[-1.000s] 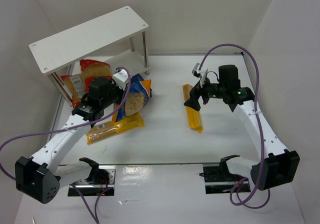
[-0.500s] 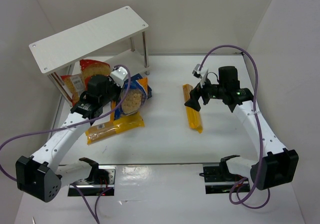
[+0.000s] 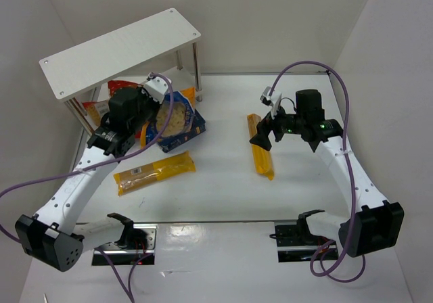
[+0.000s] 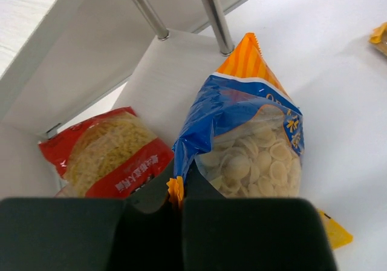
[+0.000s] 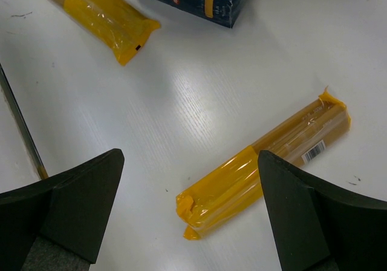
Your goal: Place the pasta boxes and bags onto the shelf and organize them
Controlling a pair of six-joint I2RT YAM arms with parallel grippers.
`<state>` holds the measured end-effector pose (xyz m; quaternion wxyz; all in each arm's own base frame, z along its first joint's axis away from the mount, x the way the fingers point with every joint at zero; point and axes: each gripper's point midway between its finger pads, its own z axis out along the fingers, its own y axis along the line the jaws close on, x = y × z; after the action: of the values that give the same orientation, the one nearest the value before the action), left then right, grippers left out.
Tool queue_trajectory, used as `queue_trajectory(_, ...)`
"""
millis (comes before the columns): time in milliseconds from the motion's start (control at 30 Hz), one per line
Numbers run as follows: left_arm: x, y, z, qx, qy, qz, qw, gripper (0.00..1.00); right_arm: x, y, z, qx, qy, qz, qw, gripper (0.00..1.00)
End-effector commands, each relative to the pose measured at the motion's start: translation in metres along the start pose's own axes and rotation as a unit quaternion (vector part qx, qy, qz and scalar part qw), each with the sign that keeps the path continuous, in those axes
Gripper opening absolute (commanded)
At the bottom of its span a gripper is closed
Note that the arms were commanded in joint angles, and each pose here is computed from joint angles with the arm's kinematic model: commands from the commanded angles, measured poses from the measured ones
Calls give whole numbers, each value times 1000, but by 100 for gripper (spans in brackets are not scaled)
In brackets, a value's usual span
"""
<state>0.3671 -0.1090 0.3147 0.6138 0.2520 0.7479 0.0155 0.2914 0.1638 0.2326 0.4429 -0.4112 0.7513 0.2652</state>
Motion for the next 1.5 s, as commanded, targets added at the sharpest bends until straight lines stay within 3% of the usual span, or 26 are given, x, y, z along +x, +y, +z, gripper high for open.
queue_trajectory(0, -82, 48, -26, -97, -121, 23, 988, 0, -6, -5, 1, 3, -17, -17, 1000, 100)
queue_trajectory(233, -87, 66, -30, -151, -127, 36, 980, 0, -1, -4, 4, -4, -12, -11, 1000, 100)
queue_trajectory(567, -102, 75, -41, -169, -137, 37, 975, 0, 1, -5, 6, -5, -9, -13, 1000, 100)
queue_trajectory(833, -68, 72, -25, -193, -108, 72, 973, 0, 2, -2, 6, -10, -11, -17, 1000, 100)
queue_trajectory(1067, -56, 61, -10, -218, -91, 121, 964, 0, 2, -4, 4, -10, -13, -20, 1000, 100)
queue_trajectory(1467, -57, 50, 12, -272, -79, 235, 930, 0, 8, -7, 2, -8, -10, -19, 1000, 100)
